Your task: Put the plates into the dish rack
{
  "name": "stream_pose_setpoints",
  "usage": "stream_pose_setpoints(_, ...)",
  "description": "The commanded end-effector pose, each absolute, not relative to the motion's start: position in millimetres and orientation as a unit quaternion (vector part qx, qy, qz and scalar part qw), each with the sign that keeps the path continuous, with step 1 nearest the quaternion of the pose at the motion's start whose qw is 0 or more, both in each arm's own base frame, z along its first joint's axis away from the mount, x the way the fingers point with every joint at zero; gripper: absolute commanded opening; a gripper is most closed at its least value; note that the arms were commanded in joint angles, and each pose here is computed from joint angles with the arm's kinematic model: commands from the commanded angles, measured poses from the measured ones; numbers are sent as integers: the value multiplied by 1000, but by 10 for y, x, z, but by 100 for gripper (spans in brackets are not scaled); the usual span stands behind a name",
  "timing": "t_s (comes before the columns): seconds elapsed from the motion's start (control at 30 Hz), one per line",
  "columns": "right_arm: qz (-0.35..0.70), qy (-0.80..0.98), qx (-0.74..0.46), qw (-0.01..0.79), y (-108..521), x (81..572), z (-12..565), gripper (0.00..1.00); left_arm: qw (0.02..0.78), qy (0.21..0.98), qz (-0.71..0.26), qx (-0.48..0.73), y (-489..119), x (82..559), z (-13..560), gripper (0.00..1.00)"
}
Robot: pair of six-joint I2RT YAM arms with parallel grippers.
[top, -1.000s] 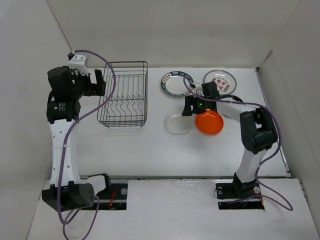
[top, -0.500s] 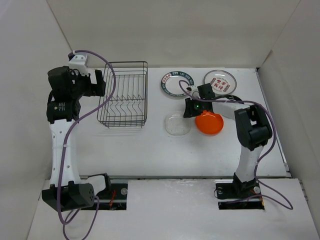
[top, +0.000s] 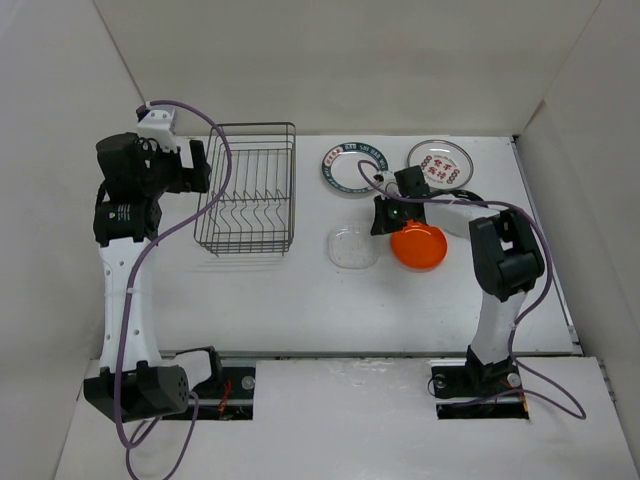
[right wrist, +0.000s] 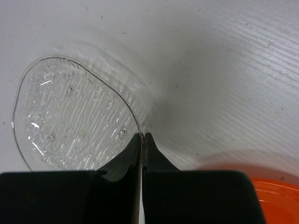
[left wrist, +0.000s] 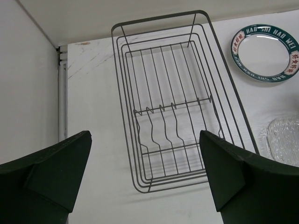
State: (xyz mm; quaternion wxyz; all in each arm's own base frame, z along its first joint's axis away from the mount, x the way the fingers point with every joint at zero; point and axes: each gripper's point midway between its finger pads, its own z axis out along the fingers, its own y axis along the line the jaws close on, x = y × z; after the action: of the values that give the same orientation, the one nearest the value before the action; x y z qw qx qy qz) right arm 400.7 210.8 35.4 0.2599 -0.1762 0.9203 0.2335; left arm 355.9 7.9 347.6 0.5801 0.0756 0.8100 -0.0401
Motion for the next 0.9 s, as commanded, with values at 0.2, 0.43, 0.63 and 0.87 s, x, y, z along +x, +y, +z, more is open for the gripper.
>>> stream_pose_setpoints(0.2,221,911,-127,323,2170,4167,928,0,575,812,-54,89,37,3653,3462,100)
stream_pose_setpoints(0.43,182,874,-87,442,2034,4073,2235,0,565,800,-124,162,-332,3747,3569,100)
stream_pose_setpoints(0.63,231,826,-106,503,2431,3807,3047,0,526,747,-266,308,-1246,3599,3517,100)
stream_pose_setpoints(0.87,304,789,-117,521,2781,3708,3304,0,484,715,-356,357,-1769,3514,3495,100)
